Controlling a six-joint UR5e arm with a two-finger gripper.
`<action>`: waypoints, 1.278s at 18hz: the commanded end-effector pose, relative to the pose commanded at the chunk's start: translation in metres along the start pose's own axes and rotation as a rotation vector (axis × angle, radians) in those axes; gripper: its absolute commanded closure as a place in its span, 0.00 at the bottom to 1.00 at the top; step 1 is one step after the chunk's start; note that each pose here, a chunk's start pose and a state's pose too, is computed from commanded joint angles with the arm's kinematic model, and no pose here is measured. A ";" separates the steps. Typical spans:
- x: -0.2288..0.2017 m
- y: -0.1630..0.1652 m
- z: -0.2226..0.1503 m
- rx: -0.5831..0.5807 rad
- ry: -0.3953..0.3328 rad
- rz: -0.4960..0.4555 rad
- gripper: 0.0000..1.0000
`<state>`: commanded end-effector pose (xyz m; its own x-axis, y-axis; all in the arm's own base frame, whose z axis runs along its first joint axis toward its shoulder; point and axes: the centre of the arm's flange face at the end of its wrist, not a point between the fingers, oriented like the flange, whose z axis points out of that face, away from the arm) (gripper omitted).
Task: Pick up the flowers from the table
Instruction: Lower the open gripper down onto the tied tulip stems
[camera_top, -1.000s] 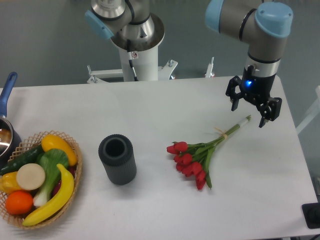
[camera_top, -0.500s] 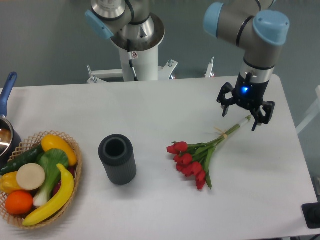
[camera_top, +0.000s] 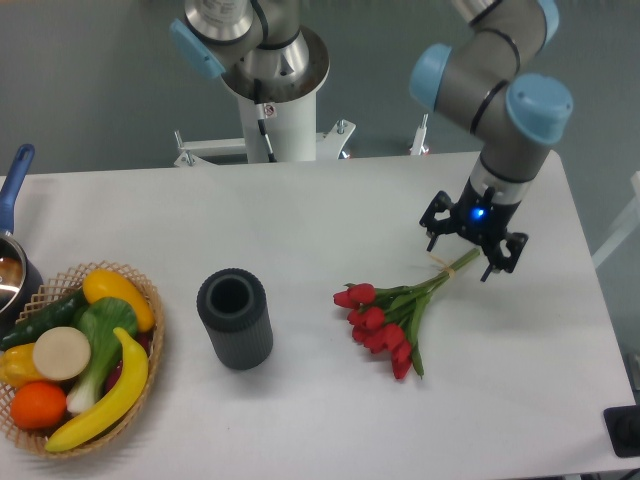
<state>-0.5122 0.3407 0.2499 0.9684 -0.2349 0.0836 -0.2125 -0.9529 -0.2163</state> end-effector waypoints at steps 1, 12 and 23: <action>0.000 0.002 0.006 -0.009 0.022 0.029 0.01; -0.017 0.003 0.042 -0.033 0.080 0.060 0.01; -0.015 -0.011 0.078 -0.091 0.125 0.085 0.01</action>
<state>-0.5143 0.3694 0.1748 0.9239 -0.3319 0.1905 -0.3092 -0.9407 -0.1394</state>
